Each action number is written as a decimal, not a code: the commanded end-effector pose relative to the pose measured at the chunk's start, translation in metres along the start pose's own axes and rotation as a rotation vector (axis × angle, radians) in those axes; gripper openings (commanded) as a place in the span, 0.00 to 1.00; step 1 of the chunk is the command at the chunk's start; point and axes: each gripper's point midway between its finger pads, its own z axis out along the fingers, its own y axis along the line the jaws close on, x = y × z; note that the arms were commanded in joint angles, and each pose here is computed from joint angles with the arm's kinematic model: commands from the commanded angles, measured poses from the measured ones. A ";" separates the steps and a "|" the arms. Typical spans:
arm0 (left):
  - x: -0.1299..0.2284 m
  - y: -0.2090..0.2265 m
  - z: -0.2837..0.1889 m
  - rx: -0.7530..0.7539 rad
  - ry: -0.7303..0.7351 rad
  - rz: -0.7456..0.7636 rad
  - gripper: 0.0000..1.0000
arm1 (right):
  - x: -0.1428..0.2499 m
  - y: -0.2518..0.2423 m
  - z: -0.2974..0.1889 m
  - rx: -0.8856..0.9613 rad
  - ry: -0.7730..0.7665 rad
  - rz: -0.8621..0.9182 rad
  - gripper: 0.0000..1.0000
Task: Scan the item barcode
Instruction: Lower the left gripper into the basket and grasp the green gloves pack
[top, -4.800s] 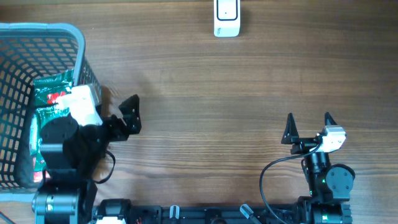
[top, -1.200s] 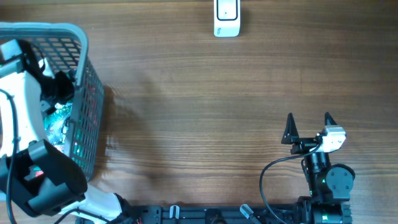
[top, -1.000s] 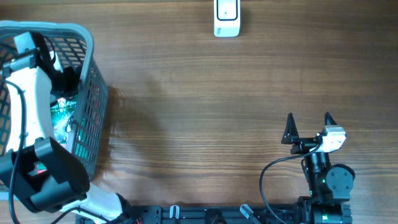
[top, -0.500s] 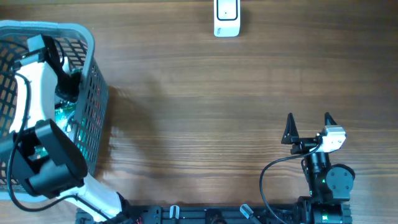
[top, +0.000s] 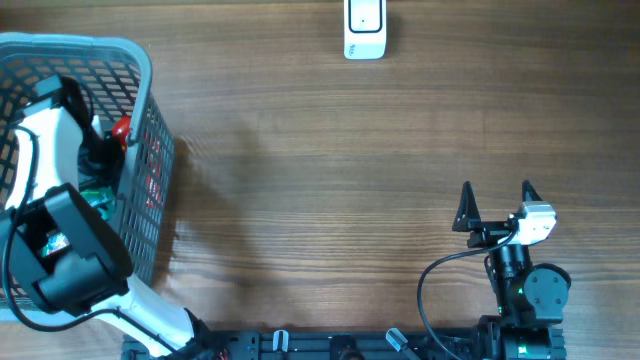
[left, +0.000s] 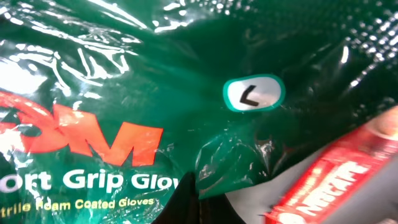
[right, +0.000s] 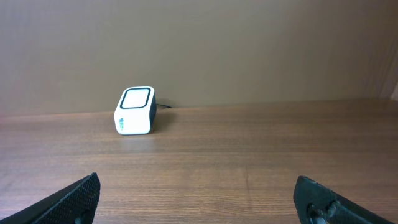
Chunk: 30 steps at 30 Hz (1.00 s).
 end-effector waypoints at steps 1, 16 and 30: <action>-0.013 0.018 -0.014 -0.031 -0.047 -0.066 0.04 | -0.002 0.002 0.000 -0.012 -0.009 -0.013 1.00; -0.026 0.008 -0.063 0.085 -0.154 -0.174 0.13 | -0.002 0.002 0.000 -0.013 -0.009 -0.013 1.00; -0.002 -0.015 -0.061 0.080 -0.065 -0.073 1.00 | -0.002 0.002 0.000 -0.013 -0.009 -0.013 1.00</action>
